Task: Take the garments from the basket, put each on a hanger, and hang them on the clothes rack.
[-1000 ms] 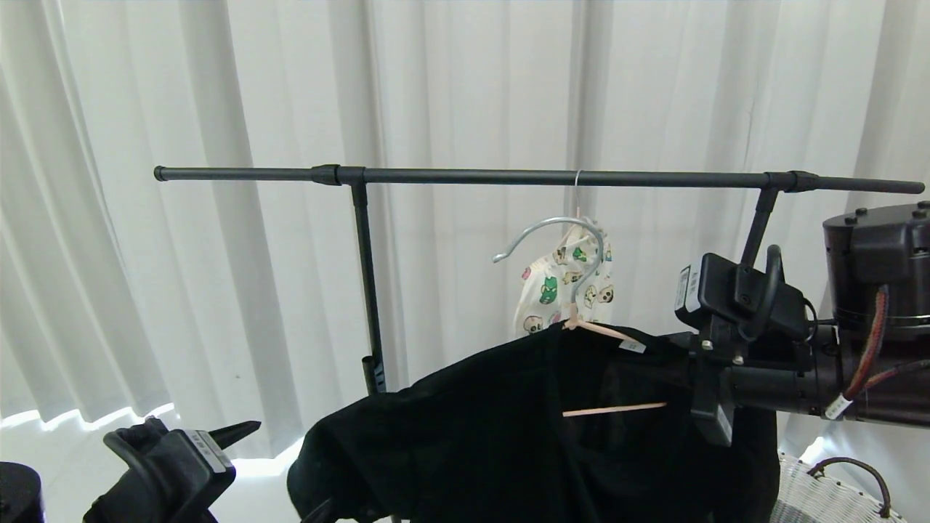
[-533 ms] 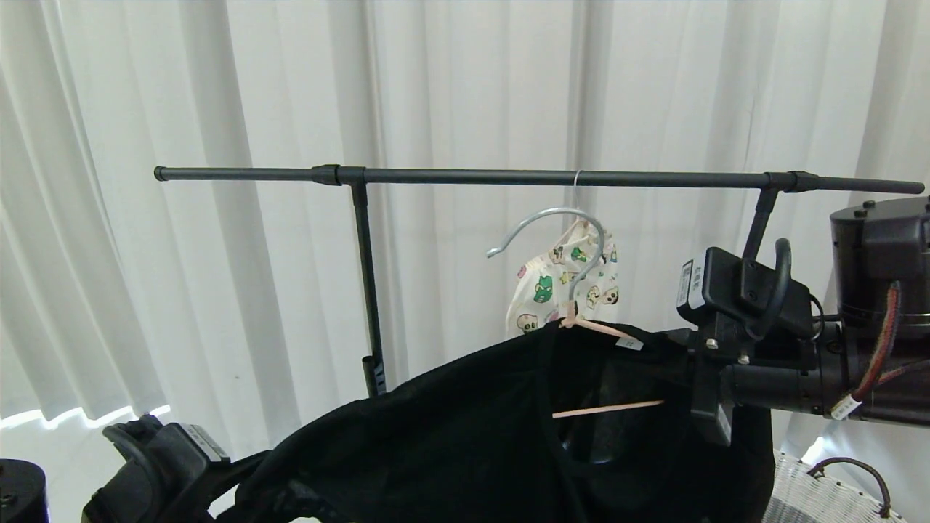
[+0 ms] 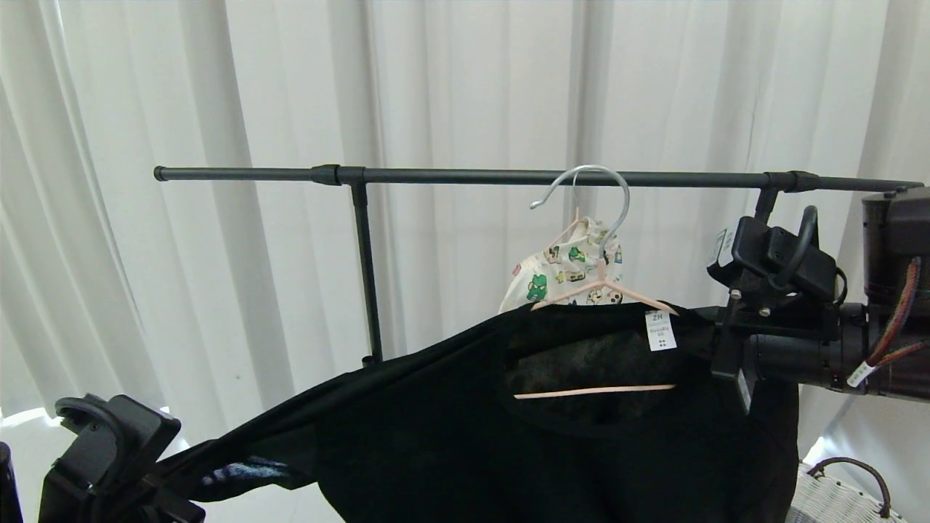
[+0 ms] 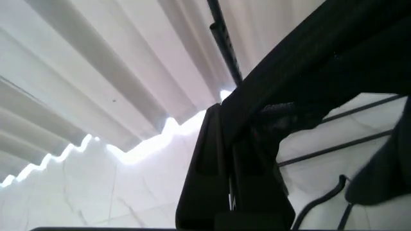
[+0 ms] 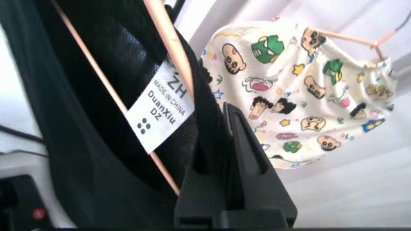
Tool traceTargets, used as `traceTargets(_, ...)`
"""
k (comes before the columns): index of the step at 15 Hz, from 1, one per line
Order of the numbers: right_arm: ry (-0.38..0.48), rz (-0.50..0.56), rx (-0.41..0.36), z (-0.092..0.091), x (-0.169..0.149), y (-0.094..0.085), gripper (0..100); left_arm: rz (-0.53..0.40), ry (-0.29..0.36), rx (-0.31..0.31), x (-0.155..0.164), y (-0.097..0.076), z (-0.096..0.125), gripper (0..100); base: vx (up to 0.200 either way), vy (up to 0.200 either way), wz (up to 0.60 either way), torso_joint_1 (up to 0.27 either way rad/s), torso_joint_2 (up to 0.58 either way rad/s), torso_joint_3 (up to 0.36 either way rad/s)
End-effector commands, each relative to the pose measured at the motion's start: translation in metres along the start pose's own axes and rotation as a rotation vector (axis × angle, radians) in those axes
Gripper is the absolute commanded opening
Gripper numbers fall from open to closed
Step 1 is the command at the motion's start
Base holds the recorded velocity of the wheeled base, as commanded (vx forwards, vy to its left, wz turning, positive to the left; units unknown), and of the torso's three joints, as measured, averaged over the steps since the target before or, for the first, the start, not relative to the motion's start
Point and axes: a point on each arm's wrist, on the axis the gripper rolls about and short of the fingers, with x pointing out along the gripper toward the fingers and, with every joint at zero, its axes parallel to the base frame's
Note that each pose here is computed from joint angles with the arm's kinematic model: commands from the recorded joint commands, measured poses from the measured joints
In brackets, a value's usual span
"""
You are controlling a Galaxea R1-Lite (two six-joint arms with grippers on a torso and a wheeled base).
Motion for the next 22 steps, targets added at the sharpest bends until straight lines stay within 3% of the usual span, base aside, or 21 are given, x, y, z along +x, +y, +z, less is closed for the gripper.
traceTargets(1, -0.006, -0.003, 0.004, 0.001, -0.002, 0.000, 0, -0.020, -0.025, 0.010, -0.001, -0.003, 0.004, 0, 0.000, 0.000, 0.00, 0.000, 0.00, 0.000)
traceTargets(2, -0.006, -0.004, 0.004, 0.001, -0.002, 0.000, 0, -0.023, -0.040, 0.011, -0.003, -0.003, 0.005, 100, 0.000, 0.000, 0.00, 0.000, 0.00, 0.000)
traceTargets(9, 0.017, -0.067, 0.025, -0.006, -0.011, -0.010, 0, -0.108, -0.187, -0.016, -0.020, -0.004, 0.012, 100, 0.000, 0.000, 0.00, 0.000, 0.00, 0.000)
traceTargets(16, 0.138, -0.203, 0.076, -0.017, -0.044, -0.017, 0, -0.029, -0.440, -0.129, -0.032, 0.024, 0.081, 100, 0.000, 0.000, 0.00, 0.000, 0.00, 0.000)
traceTargets(20, 0.167, -0.226, 0.085, -0.023, -0.052, -0.013, 0, -0.022, -0.466, -0.131, -0.033, 0.027, 0.090, 100, 0.000, 0.000, 0.00, 0.000, 0.00, 0.000)
traceTargets(22, 0.188, -0.253, 0.096, -0.028, -0.055, -0.015, 0, -0.028, -0.461, -0.214, -0.030, 0.030, 0.095, 100, 0.000, 0.000, 0.00, 0.000, 0.00, 0.000)
